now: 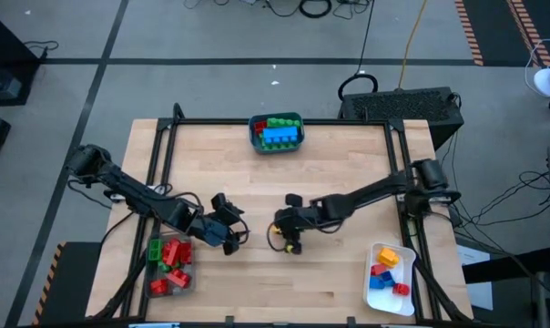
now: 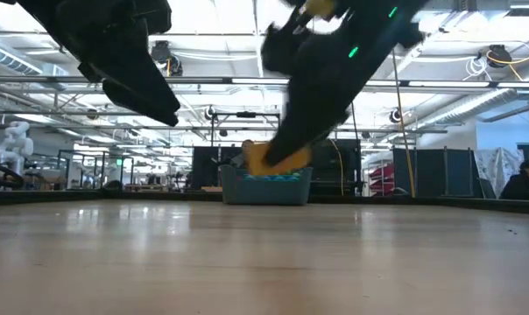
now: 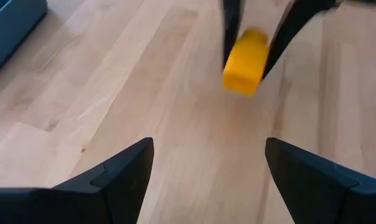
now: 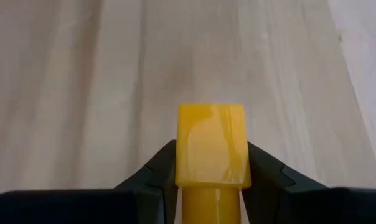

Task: Sort blocks by size
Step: Put the yellow game piece into the white container

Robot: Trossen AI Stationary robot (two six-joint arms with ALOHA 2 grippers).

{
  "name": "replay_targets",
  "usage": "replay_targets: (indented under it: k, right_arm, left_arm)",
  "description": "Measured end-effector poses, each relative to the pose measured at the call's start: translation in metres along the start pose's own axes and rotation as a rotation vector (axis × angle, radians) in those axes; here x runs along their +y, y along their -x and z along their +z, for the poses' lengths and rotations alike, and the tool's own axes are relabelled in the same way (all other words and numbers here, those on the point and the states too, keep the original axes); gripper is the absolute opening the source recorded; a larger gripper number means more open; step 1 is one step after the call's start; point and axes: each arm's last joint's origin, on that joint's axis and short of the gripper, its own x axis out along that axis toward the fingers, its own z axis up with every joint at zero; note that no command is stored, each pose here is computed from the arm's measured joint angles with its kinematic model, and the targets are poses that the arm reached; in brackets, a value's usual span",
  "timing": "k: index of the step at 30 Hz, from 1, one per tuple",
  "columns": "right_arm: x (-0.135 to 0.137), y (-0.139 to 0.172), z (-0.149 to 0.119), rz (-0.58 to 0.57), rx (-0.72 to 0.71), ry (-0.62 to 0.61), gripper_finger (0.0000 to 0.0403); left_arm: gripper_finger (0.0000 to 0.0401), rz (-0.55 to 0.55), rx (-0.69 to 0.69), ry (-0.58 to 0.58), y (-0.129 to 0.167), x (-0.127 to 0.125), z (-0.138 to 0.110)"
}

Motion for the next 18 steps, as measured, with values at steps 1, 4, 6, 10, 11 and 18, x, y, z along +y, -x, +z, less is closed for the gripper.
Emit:
replay_targets:
  k: [1,4,6,10,11,18]
  right_arm:
    - [0.004,0.010,0.000,0.003,0.019,-0.003,0.0113]
    - [0.019,0.044,0.000,0.028,0.047,0.004,0.0113]
    - [0.029,0.067,-0.003,0.046,0.067,0.000,0.0113]
    - [0.044,0.111,-0.008,0.076,0.067,-0.028,0.0113]
    - [0.048,0.120,-0.010,0.075,0.063,-0.036,0.0113]
    - [0.068,0.171,-0.032,0.106,0.125,-0.093,0.0113]
  left_arm:
    - [0.0311,-0.004,-0.008,0.010,0.000,0.000,0.001]
    - [0.0311,-0.011,-0.023,0.061,0.000,-0.001,0.002]
    - [0.0311,-0.011,-0.022,0.076,0.000,-0.001,0.002]
    - [0.0311,-0.026,-0.035,0.102,0.001,-0.004,0.003]
    - [0.0311,-0.033,-0.043,0.105,0.001,-0.005,0.004]
    - [0.0311,-0.046,-0.069,0.105,0.003,-0.008,0.005]
